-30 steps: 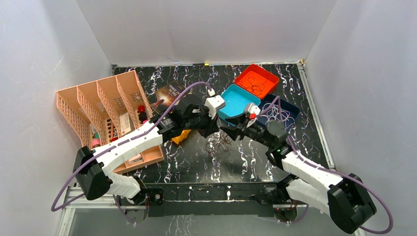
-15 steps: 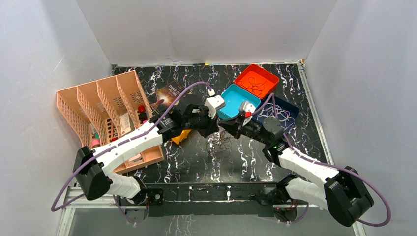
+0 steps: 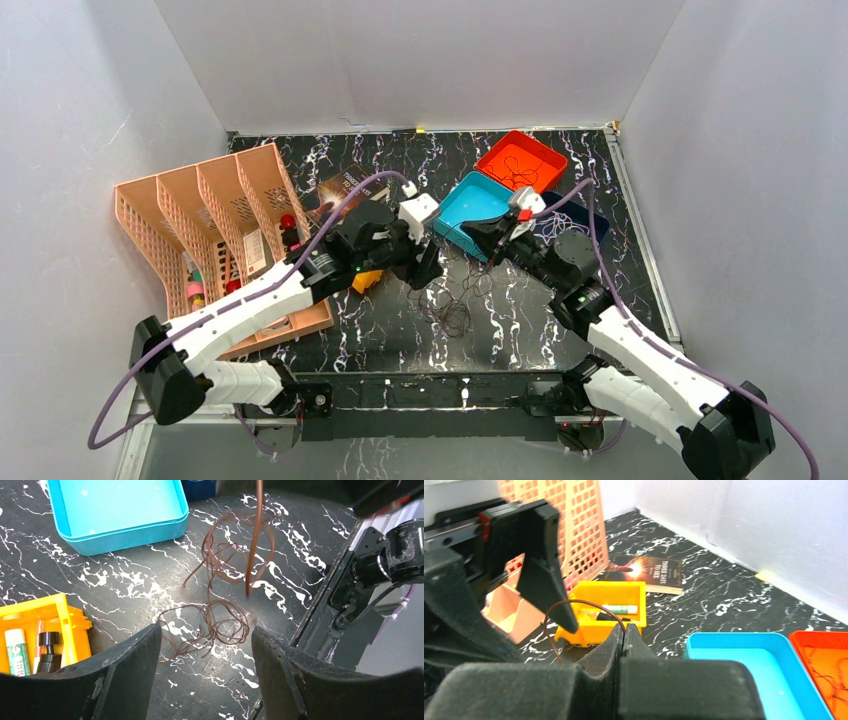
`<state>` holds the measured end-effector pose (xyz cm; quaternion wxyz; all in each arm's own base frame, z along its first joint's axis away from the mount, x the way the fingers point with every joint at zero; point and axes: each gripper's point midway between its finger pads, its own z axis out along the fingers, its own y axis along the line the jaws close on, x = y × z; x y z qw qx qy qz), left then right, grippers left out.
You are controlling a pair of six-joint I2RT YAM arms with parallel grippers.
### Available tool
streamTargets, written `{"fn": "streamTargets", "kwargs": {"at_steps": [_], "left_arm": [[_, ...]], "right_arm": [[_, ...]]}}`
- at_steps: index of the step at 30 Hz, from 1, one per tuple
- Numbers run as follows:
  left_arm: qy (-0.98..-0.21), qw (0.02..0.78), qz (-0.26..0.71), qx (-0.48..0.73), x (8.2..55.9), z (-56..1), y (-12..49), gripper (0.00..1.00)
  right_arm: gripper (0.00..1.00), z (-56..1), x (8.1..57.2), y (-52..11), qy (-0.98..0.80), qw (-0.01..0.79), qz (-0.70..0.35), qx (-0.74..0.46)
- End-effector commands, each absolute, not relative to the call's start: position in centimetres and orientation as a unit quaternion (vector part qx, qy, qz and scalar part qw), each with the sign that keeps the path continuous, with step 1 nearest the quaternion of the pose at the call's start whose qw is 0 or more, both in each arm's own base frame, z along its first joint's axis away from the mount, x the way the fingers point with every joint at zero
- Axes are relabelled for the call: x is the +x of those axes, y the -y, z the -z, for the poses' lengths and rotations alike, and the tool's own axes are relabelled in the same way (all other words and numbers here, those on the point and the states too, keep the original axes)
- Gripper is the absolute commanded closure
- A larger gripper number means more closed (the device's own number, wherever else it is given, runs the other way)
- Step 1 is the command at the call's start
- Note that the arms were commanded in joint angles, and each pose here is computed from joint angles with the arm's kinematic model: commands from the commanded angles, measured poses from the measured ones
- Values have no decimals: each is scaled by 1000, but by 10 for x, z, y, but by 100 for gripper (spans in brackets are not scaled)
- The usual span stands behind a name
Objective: Untangle the cables
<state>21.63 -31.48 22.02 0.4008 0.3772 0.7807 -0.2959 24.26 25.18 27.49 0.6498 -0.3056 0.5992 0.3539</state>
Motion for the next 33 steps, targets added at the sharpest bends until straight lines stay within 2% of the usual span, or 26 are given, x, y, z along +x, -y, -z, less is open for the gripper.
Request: {"fn": "streamTargets", "kwargs": {"at_steps": [1,10,16,24,33], "left_arm": [[-756,463,321,335,217,-255,305,34],[-721,523,359,278,211,-275,291,24],[-699,564,363,247,220,-283,287,22],[-659,588,407,232,231,-289,311,20],[-630,609,443,191,253,-293,337,19]], "right_arm": [[100,-315,255,-232,-602,687,-309,-265],[100,-366,262,-217,-612,701,-320,-177],[100,-400,269,-208,-617,699,-351,-89],[100,-434,263,-214,-585,702,-398,-74],[100,-441,257,-218,-579,688,-433,-59]]}}
